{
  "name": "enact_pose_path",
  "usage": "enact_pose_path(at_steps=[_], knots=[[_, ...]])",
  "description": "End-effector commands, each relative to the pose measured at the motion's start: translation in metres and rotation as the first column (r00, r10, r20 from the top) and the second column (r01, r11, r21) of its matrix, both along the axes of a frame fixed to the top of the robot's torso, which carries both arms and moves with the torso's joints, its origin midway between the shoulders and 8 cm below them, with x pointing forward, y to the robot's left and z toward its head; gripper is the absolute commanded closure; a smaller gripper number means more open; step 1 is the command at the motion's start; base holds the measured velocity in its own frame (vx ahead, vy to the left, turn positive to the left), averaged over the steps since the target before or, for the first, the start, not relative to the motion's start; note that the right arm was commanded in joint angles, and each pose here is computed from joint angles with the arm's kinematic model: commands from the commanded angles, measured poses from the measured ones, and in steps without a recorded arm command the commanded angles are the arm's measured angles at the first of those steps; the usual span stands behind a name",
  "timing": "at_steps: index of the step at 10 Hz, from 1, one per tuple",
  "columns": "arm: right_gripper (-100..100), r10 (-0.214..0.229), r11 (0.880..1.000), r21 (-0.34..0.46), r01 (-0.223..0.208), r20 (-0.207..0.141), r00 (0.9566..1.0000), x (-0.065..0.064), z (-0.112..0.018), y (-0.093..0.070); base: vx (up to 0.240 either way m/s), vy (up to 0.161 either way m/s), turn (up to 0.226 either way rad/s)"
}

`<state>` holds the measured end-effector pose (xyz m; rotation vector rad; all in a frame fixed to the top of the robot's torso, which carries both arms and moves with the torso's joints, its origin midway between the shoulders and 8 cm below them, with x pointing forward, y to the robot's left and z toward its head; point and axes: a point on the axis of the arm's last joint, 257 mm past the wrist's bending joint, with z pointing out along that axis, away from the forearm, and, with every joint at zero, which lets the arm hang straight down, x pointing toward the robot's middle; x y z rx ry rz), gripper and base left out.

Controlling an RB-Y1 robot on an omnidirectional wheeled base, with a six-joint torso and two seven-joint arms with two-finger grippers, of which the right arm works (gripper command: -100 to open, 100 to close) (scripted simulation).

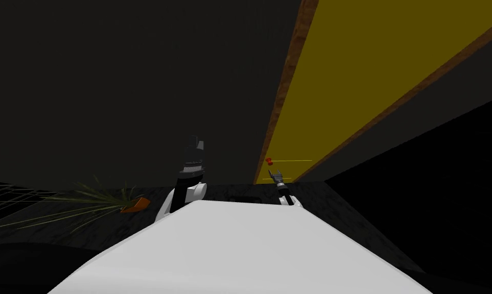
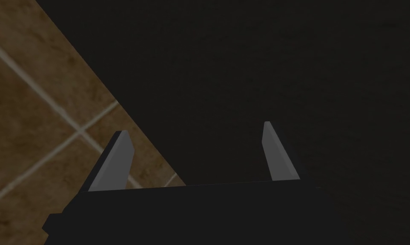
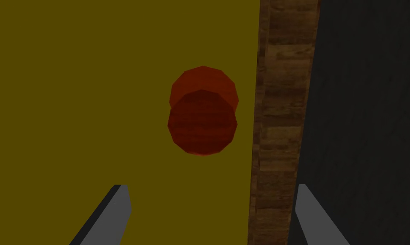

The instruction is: Pull the door open

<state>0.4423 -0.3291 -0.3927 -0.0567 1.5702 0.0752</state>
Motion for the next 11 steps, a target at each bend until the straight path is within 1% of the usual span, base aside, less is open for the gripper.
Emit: enact_pose_path(at_steps=[1,3,5,6,8,9,11], knots=[[-100,-0.025,1.000,0.001,0.025,0.002,0.9997,-0.009,0.000,-0.019,0.213,0.075,0.178],[-100,-0.056,0.998,0.001,0.056,0.002,0.9985,-0.020,0.000,-0.042,0.211,0.054,0.137],[-100,-0.080,0.997,0.000,0.080,0.003,0.9968,-0.029,0.000,-0.060,0.201,0.043,0.133],[-100,-0.080,0.997,0.000,0.080,0.003,0.9968,-0.029,0.000,-0.060,0.120,0.010,0.025],[-100,-0.080,0.997,0.001,0.080,0.002,0.9968,-0.028,0.001,-0.060,0.016,-0.002,-0.002],[100,-0.080,0.997,0.001,0.080,0.002,0.9968,-0.028,0.001,-0.060,0.000,0.000,0.000],[100,-0.080,0.997,0.001,0.080,0.002,0.9968,-0.028,0.001,-0.060,0.000,0.000,0.000]])
